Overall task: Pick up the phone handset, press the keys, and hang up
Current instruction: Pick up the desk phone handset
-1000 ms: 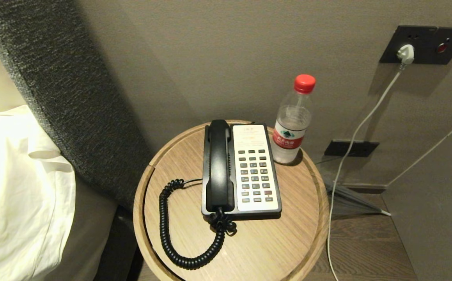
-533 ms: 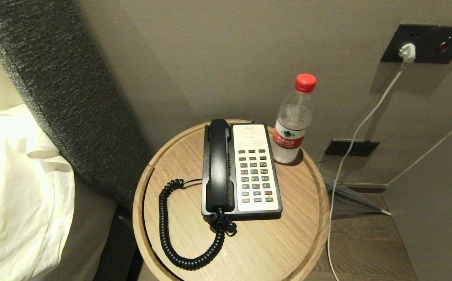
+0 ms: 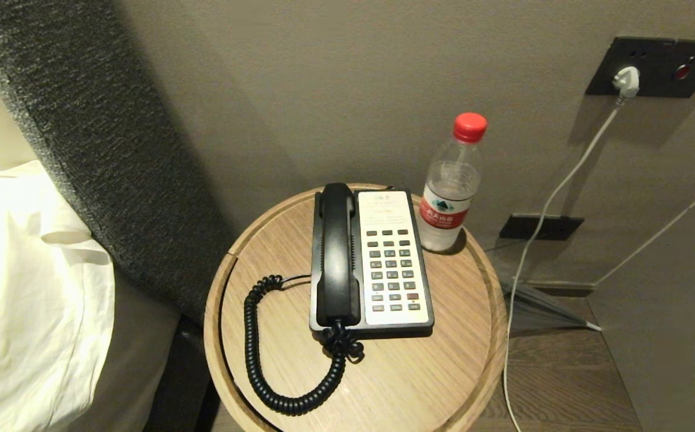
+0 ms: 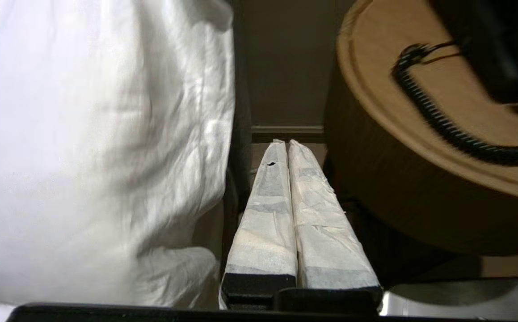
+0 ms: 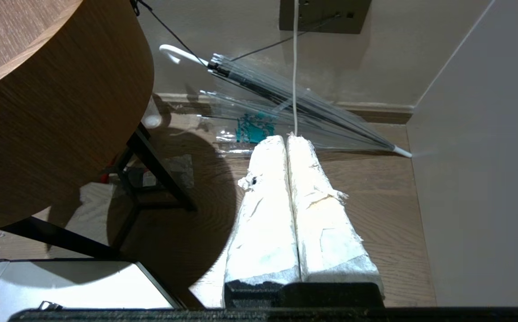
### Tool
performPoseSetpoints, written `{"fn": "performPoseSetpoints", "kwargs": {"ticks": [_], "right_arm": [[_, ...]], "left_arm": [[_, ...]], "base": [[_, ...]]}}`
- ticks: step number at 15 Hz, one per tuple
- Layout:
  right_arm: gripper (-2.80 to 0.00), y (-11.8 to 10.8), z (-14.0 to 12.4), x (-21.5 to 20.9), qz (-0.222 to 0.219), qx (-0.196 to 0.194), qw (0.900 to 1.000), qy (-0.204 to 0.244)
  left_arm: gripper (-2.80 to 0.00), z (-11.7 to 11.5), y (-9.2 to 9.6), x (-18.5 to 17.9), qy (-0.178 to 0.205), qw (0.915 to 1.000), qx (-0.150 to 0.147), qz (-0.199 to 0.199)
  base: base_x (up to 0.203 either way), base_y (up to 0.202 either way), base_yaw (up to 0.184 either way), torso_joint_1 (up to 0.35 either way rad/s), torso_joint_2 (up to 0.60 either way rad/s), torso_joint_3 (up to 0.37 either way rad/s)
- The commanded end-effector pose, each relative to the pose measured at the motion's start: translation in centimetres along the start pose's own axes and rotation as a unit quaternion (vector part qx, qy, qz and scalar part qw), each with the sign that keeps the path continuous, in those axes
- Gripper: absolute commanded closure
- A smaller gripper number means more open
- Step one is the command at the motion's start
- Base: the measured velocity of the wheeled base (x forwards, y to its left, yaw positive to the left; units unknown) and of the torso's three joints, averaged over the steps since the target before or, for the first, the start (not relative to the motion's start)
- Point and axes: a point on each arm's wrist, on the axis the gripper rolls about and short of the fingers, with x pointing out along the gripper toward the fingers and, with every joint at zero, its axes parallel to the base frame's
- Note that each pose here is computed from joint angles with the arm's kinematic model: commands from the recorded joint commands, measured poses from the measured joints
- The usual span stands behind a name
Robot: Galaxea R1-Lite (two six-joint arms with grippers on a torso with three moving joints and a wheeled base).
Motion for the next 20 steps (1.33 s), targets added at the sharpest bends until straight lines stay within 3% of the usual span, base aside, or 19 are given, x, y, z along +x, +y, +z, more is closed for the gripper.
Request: {"fn": "performPoseSetpoints", "kwargs": {"ticks": [1, 5, 7, 10, 12, 15, 17, 18, 19, 20], "right_arm": [[0.0, 0.0, 0.0, 0.0, 0.0, 0.0, 1.0, 0.0], [0.0, 0.0, 0.0, 0.0, 0.0, 0.0, 1.0, 0.0], [0.0, 0.0, 0.0, 0.0, 0.0, 0.0, 1.0, 0.0], [0.0, 0.0, 0.0, 0.0, 0.0, 0.0, 1.0, 0.001], [0.0, 0.0, 0.0, 0.0, 0.0, 0.0, 1.0, 0.0], [0.0, 0.0, 0.0, 0.0, 0.0, 0.0, 1.0, 0.0], [0.0, 0.0, 0.0, 0.0, 0.0, 0.0, 1.0, 0.0], [0.0, 0.0, 0.0, 0.0, 0.0, 0.0, 1.0, 0.0], [0.0, 0.0, 0.0, 0.0, 0.0, 0.0, 1.0, 0.0], [0.0, 0.0, 0.0, 0.0, 0.0, 0.0, 1.0, 0.0]], "left_arm": [[0.0, 6.1, 0.3, 1.6, 0.042, 0.9981, -0.011, -0.044], [0.0, 15.6, 1.0, 9.4, 0.128, 0.9831, -0.068, -0.111], [0.0, 19.2, 0.7, 14.8, 0.178, 0.9642, -0.117, -0.157], [0.0, 21.2, -3.5, 21.2, 0.249, 0.9237, -0.152, -0.249], [0.0, 20.5, -7.6, 24.2, 0.289, 0.9122, -0.135, -0.257], [0.0, 20.1, -10.1, 26.2, 0.291, 0.917, -0.127, -0.242], [0.0, 18.9, -12.0, 27.6, 0.297, 0.9256, -0.103, -0.21], [0.0, 18.5, -12.6, 27.8, 0.303, 0.9244, -0.095, -0.212], [-2.8, 18.4, -12.9, 27.8, 0.305, 0.9239, -0.09, -0.213], [-2.8, 18.0, -13.4, 27.7, 0.314, 0.9219, -0.076, -0.214]], "base": [[0.0, 0.0, 0.0, 0.0, 0.0, 0.0], [0.0, 0.0, 0.0, 0.0, 0.0, 0.0], [0.0, 0.0, 0.0, 0.0, 0.0, 0.0], [0.0, 0.0, 0.0, 0.0, 0.0, 0.0], [0.0, 0.0, 0.0, 0.0, 0.0, 0.0], [0.0, 0.0, 0.0, 0.0, 0.0, 0.0], [0.0, 0.0, 0.0, 0.0, 0.0, 0.0], [0.0, 0.0, 0.0, 0.0, 0.0, 0.0], [0.0, 0.0, 0.0, 0.0, 0.0, 0.0], [0.0, 0.0, 0.0, 0.0, 0.0, 0.0]]}}
